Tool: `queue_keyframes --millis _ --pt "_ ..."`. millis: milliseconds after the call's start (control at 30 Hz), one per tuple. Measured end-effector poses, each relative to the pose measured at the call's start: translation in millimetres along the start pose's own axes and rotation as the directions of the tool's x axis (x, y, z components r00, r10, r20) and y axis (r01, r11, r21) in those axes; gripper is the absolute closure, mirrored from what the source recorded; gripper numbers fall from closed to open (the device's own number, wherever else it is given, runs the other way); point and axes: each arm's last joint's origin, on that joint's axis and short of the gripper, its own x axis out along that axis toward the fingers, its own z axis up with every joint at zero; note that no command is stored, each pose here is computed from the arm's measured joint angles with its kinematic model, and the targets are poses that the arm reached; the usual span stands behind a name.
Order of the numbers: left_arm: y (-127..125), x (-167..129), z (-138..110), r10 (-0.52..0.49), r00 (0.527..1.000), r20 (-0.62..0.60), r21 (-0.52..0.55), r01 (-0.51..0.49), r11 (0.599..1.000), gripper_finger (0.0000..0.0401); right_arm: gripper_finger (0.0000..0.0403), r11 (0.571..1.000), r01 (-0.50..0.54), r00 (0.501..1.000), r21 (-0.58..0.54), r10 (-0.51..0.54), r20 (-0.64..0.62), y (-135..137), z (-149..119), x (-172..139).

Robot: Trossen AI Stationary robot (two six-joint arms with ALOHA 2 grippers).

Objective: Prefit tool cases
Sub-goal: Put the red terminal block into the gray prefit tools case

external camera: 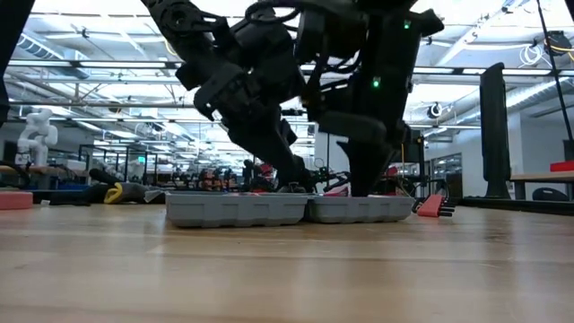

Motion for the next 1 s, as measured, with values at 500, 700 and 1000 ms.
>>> queue_keyframes --millis 500,700,1000 --pt "6.1 15.3 -3.1 0.019 0.999 0.027 -0.037 -0.018 0.999 0.0401 0.0403 0.996 -0.073 0.996 -0.047 0.075 0.042 5.6 7.1 7.2" --pt "7.2 15.3 -4.5 0.03 0.999 0.015 -0.043 -0.029 0.999 0.0401 0.0403 0.996 -0.07 0.997 -0.046 0.072 0.039 5.5 6.7 7.3" --pt "8.4 18.6 -11.3 0.066 0.997 -0.038 -0.052 -0.068 0.996 0.0401 0.0403 0.991 -0.127 0.988 -0.04 0.13 0.08 10.5 11.0 6.4"
